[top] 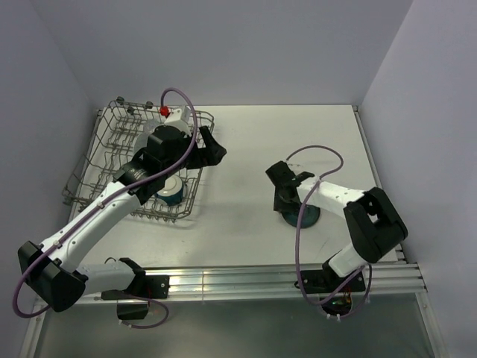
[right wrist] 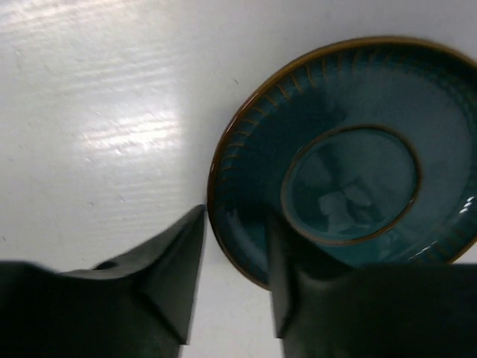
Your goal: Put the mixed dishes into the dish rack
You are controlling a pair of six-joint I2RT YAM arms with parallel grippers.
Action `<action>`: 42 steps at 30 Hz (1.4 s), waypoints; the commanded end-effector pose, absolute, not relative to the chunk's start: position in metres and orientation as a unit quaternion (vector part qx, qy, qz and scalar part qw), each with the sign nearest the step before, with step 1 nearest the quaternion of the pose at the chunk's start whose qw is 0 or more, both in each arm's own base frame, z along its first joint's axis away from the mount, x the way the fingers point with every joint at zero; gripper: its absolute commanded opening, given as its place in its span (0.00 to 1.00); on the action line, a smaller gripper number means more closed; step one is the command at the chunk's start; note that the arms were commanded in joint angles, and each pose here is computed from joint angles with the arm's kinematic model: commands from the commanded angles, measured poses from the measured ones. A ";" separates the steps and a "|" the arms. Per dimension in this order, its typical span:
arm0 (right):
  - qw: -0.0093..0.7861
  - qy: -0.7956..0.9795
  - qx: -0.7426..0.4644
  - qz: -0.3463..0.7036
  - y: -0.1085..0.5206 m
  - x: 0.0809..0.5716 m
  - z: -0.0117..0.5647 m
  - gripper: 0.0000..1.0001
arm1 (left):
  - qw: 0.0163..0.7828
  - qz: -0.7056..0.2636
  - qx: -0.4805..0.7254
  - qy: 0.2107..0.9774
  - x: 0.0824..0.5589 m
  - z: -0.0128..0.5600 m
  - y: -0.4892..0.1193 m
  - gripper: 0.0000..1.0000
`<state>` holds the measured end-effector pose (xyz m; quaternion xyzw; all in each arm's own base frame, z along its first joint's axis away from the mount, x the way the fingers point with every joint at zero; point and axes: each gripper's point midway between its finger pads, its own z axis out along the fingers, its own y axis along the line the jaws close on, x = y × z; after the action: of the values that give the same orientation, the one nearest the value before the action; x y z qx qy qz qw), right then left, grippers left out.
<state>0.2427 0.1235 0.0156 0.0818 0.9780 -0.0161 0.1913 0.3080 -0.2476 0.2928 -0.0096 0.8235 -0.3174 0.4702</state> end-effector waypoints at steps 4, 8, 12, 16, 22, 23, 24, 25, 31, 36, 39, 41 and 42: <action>0.221 0.970 0.080 -0.064 0.137 0.265 0.011 0.08 | 0.439 -0.275 -0.063 0.853 0.305 0.270 -0.230 0.99; 0.225 0.970 0.079 -0.038 0.152 0.271 0.014 0.00 | 0.434 -0.289 -0.064 0.851 0.297 0.266 -0.230 0.99; 0.240 0.964 0.094 0.063 0.186 0.280 0.042 0.00 | 0.439 -0.344 -0.027 0.830 0.281 0.269 -0.241 0.99; 0.255 0.947 0.116 0.157 0.211 0.290 0.082 0.00 | 0.453 -0.378 0.009 0.807 0.268 0.258 -0.250 0.99; 0.239 0.919 0.145 0.277 0.235 0.295 0.123 0.00 | 0.466 -0.370 0.065 0.801 0.248 0.231 -0.288 0.99; 0.236 0.913 0.157 0.294 0.235 0.299 0.125 0.00 | 0.479 -0.352 0.059 0.802 0.254 0.230 -0.289 0.99; 0.222 0.910 0.155 0.315 0.241 0.297 0.128 0.00 | 0.475 -0.331 0.064 0.813 0.257 0.216 -0.295 0.99; 0.217 0.905 0.161 0.329 0.244 0.298 0.130 0.00 | 0.471 -0.323 0.069 0.818 0.255 0.209 -0.302 0.99; 0.199 0.892 0.187 0.360 0.240 0.296 0.128 0.00 | 0.482 -0.295 0.052 0.824 0.262 0.176 -0.323 0.99; 0.199 0.880 0.202 0.380 0.237 0.296 0.138 0.00 | 0.492 -0.276 0.053 0.824 0.258 0.150 -0.334 0.99; 0.197 0.876 0.207 0.387 0.236 0.297 0.141 0.00 | 0.511 -0.262 0.056 0.817 0.253 0.144 -0.344 0.99; 0.190 0.874 0.210 0.395 0.238 0.296 0.141 0.00 | 0.516 -0.259 0.060 0.814 0.251 0.145 -0.352 0.99; 0.184 0.873 0.208 0.400 0.240 0.295 0.140 0.00 | 0.515 -0.251 0.064 0.817 0.251 0.137 -0.355 0.99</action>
<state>0.2939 0.2321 0.1238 0.2102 0.8906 0.3586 0.1848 0.2383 -0.3442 0.1218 0.0868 0.8415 -0.2545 0.4686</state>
